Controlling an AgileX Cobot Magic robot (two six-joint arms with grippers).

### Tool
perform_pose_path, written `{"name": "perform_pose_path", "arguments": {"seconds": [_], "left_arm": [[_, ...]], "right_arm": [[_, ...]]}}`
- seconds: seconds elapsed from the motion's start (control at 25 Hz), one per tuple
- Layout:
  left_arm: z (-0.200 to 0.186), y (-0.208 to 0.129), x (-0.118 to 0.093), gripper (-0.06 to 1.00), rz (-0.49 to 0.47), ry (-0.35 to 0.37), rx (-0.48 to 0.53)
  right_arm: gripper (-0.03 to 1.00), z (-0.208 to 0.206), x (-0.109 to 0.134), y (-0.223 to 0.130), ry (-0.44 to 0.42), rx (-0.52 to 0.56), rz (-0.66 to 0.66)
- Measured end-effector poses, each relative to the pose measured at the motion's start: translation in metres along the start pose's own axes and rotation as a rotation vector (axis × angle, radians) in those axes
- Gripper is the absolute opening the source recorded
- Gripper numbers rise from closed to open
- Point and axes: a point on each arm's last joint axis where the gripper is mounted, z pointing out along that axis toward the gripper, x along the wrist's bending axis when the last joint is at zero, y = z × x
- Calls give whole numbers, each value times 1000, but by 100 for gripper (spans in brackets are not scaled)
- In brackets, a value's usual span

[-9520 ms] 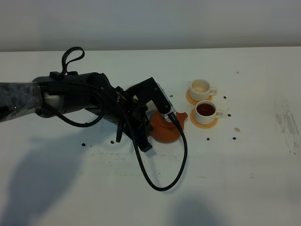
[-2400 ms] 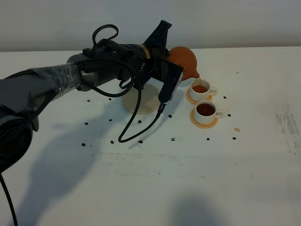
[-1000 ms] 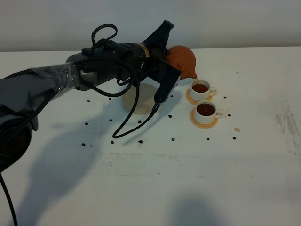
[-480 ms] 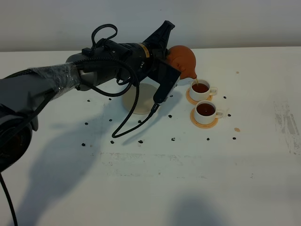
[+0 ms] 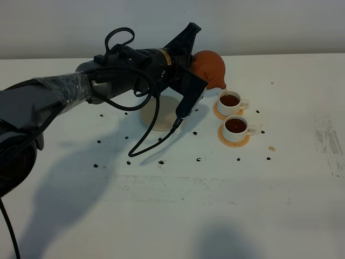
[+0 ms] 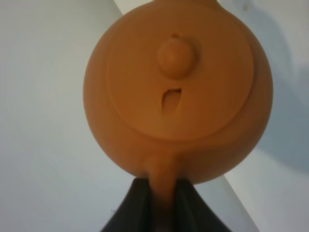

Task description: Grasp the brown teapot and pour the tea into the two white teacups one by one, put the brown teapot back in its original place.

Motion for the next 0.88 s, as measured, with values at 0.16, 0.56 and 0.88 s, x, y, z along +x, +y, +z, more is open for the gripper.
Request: {"name": "perform_pose_path", "arguments": {"seconds": [0.16,0.56,0.88], "left_arm": [[0,0,0,9,0,-4,-1],[0,0,0,9,-2,-5,-1],[0,1,-1,9,-89,-14,-5]], "right_arm": [[49,0,0,0,0,0,0],[49,0,0,0,0,0,0],[49,0,0,0,0,0,0]]}}
